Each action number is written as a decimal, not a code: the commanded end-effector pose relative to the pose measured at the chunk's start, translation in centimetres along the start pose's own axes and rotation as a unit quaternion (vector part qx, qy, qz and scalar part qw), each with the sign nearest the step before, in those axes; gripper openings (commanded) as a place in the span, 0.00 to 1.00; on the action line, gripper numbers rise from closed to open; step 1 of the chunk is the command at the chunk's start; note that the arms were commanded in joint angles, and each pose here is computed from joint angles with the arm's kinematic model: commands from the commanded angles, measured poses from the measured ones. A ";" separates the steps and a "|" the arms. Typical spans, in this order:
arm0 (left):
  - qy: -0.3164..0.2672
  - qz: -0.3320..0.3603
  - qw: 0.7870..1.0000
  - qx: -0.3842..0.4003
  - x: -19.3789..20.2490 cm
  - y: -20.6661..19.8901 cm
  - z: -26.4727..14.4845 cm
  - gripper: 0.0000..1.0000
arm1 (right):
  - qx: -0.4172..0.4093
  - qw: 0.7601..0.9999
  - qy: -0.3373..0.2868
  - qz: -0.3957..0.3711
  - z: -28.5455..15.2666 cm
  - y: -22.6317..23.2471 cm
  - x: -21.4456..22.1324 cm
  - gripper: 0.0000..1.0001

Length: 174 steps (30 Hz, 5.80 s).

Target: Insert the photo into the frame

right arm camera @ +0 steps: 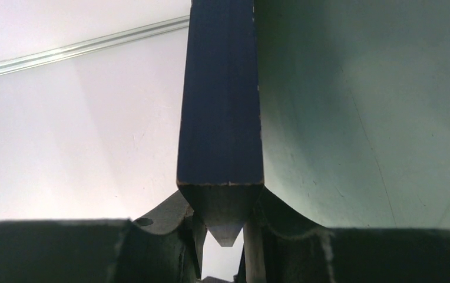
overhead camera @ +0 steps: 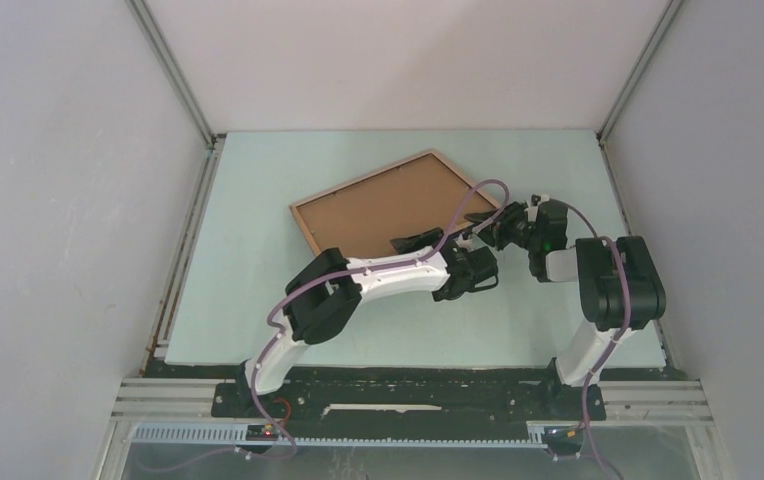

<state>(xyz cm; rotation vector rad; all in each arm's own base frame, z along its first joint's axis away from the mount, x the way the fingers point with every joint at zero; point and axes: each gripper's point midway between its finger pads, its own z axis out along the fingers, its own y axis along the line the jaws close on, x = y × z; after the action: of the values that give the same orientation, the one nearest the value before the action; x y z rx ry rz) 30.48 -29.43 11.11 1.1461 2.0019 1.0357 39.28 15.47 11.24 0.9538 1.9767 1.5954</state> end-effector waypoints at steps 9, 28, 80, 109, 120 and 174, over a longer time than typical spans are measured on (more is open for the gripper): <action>-0.026 -0.010 0.999 -0.045 -0.2 5.0 -1.3 0.00 | -0.061 0.996 0.022 -0.063 -1.3 5.4 0.7 0.14; -0.196 -0.267 0.918 0.216 0.0 21.2 -11.9 0.00 | 0.100 0.921 -0.159 -0.341 -12.5 8.2 -4.5 0.84; -0.125 -0.447 0.566 0.681 -8.3 9.6 8.0 0.00 | 0.097 0.947 -0.109 -0.285 -9.8 4.7 -6.4 0.77; -0.018 -0.615 0.763 0.198 5.6 20.2 7.6 0.88 | 0.128 0.939 -0.108 -0.300 -9.8 4.4 -6.2 0.76; 0.184 -0.812 0.445 0.332 6.4 -0.6 0.5 0.92 | 0.125 0.940 -0.099 -0.300 -9.5 4.5 -6.0 0.76; -0.286 -0.675 0.655 0.185 17.0 24.9 -6.3 1.00 | 0.157 0.865 -0.084 -0.469 -13.6 12.8 5.5 0.84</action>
<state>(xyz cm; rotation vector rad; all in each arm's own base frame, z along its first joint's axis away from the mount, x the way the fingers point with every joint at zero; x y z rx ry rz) 31.62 -6.57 26.19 -0.3944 2.0055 -0.4324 33.38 10.61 22.51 0.2577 2.1300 0.7697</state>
